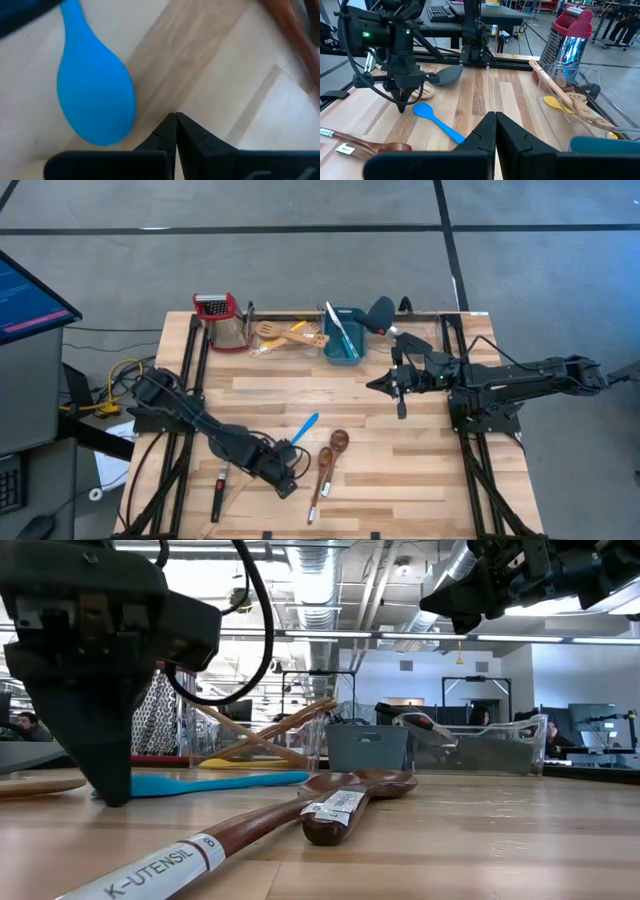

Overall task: Pick & Place Kitchen Items
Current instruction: Put the blue serving spoon into the left transparent bin

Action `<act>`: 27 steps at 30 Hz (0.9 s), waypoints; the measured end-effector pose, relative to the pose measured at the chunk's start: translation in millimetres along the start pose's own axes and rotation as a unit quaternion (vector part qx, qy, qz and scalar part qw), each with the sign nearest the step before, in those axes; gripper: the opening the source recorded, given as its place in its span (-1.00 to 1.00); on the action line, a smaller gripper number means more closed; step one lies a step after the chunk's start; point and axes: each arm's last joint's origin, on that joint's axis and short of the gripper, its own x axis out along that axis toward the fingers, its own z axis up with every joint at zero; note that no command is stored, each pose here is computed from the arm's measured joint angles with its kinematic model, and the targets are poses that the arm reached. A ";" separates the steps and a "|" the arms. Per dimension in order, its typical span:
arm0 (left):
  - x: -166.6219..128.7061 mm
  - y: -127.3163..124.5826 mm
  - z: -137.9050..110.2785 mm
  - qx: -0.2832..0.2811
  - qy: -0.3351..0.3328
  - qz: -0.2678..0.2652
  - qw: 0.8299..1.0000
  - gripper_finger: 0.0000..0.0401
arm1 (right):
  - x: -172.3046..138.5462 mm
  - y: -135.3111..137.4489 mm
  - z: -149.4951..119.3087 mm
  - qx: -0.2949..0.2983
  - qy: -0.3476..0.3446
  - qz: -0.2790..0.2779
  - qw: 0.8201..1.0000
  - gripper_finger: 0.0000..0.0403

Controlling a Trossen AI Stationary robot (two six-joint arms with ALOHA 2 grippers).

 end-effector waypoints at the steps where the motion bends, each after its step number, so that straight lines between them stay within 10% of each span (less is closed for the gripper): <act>1: 0.5 0.0 0.3 0.000 -0.008 0.005 1.000 -0.99 | 0.0 0.0 0.0 0.000 0.000 0.000 1.000 -0.99; 27: 2.8 34.1 12.9 0.020 -0.146 0.194 0.970 -1.00 | 0.0 0.0 0.0 0.000 0.000 0.000 1.000 -0.99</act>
